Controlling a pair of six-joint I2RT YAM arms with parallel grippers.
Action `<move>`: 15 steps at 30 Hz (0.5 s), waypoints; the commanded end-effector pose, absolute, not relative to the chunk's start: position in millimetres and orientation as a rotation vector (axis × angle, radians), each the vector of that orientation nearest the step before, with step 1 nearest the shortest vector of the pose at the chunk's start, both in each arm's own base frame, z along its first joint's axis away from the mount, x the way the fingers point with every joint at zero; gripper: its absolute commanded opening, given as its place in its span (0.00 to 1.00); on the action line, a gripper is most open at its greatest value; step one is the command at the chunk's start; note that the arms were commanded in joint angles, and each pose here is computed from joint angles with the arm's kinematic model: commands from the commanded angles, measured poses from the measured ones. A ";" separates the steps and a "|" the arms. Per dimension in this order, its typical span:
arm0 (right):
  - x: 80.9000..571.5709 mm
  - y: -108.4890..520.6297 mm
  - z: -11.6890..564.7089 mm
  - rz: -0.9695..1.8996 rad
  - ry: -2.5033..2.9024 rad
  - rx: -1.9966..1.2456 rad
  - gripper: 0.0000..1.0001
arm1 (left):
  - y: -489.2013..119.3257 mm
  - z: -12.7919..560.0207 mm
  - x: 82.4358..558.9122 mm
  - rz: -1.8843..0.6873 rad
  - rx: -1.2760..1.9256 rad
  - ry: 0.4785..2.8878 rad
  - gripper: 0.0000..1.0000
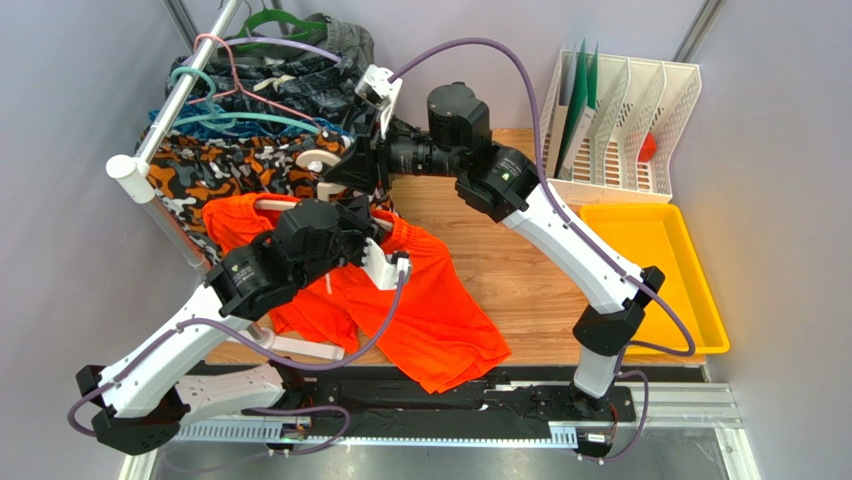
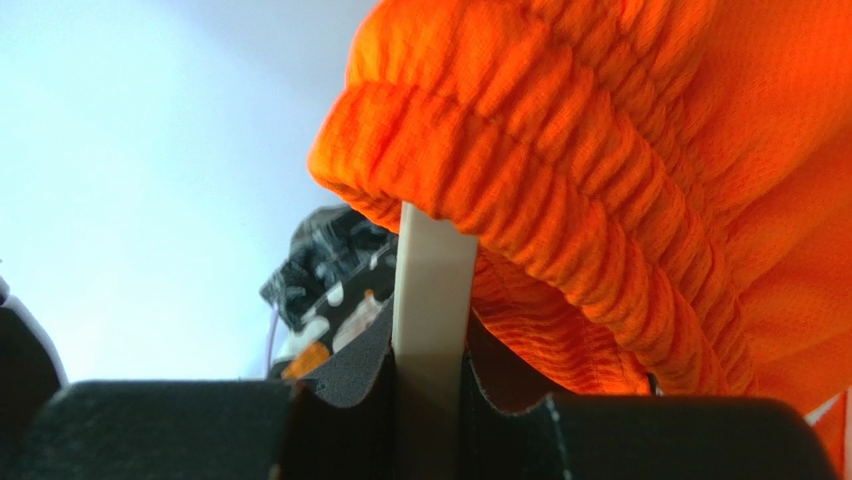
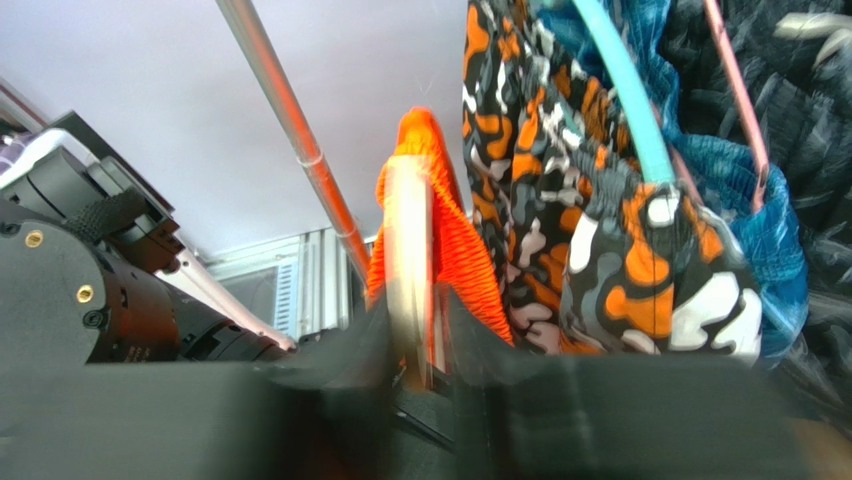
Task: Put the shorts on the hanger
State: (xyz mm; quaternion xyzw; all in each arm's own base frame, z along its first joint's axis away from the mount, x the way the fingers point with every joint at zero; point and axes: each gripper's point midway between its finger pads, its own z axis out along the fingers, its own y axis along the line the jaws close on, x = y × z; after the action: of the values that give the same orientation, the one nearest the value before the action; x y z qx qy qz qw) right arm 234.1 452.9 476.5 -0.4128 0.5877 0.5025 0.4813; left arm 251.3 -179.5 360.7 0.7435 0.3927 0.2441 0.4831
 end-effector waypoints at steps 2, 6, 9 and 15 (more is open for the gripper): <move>234.1 446.1 537.0 1.232 1.224 -0.914 0.53 | -142.4 391.2 259.6 0.778 1.694 0.984 0.00; 242.1 433.4 553.9 1.176 1.193 -0.852 0.95 | -120.3 413.9 270.4 0.819 1.625 1.022 0.00; 256.5 415.0 568.2 1.134 1.189 -0.761 1.00 | -107.3 431.5 280.2 0.857 1.566 1.019 0.00; 287.3 366.2 594.7 1.034 1.171 -0.613 1.00 | -86.2 462.0 303.9 0.911 1.446 1.045 0.00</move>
State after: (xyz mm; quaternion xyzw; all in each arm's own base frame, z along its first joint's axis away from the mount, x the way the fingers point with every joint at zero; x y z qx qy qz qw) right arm 281.3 415.5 535.9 -0.3309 0.5579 0.4736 0.5958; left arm 292.3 -91.1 398.8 0.6617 0.4719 0.3406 0.4728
